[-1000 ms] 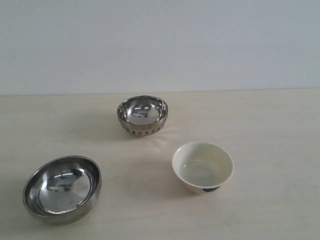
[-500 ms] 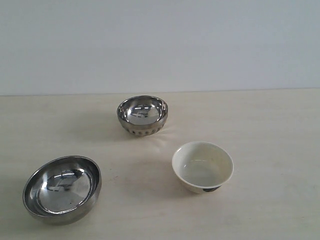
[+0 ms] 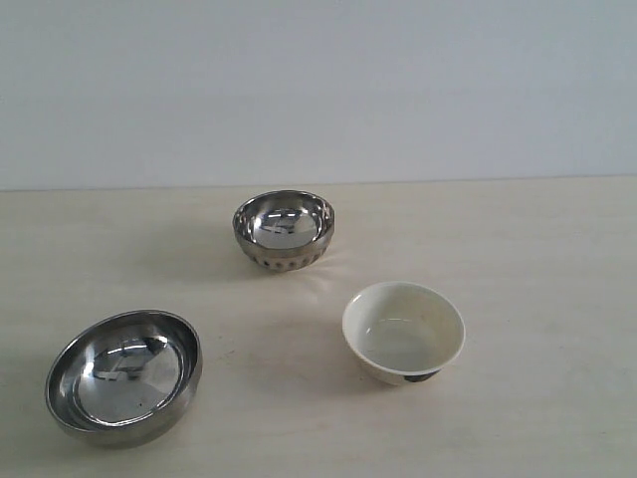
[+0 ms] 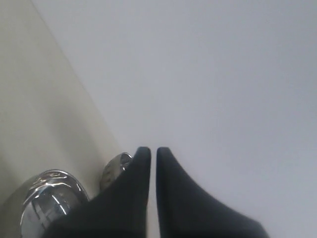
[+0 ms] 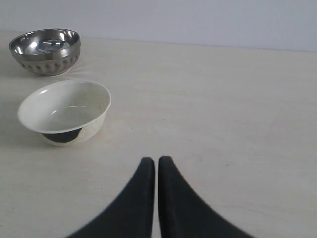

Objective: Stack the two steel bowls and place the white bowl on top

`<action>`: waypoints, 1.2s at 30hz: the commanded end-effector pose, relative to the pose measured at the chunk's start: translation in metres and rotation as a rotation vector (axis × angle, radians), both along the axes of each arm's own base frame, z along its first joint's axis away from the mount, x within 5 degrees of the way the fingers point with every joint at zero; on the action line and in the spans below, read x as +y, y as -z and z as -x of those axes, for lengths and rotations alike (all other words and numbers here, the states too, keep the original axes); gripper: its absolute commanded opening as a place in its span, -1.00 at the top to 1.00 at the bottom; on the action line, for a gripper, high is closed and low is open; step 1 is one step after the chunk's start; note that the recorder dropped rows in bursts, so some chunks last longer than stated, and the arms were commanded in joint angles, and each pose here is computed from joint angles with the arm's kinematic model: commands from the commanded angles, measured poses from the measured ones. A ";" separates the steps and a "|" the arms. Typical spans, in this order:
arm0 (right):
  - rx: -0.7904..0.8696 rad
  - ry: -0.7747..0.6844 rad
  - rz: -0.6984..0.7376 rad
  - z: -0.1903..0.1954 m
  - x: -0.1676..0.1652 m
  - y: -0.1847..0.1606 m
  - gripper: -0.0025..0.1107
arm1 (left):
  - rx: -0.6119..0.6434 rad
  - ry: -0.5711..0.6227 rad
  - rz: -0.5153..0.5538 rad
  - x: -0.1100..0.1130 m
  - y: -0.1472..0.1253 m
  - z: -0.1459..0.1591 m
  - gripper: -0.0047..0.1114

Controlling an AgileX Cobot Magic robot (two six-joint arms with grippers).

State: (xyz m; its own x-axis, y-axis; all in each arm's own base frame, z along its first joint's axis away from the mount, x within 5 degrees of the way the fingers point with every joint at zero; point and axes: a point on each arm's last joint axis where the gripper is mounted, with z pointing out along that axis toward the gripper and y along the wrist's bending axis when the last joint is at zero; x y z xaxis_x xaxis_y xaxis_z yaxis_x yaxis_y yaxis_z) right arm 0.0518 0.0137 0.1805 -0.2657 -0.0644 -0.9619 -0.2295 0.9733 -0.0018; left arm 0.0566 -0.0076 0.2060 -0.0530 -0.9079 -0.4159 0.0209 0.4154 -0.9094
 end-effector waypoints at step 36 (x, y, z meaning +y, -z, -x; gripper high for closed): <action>-0.011 0.007 -0.001 0.000 0.000 -0.001 0.96 | 0.603 0.645 -0.815 -0.011 -0.103 -0.134 -0.05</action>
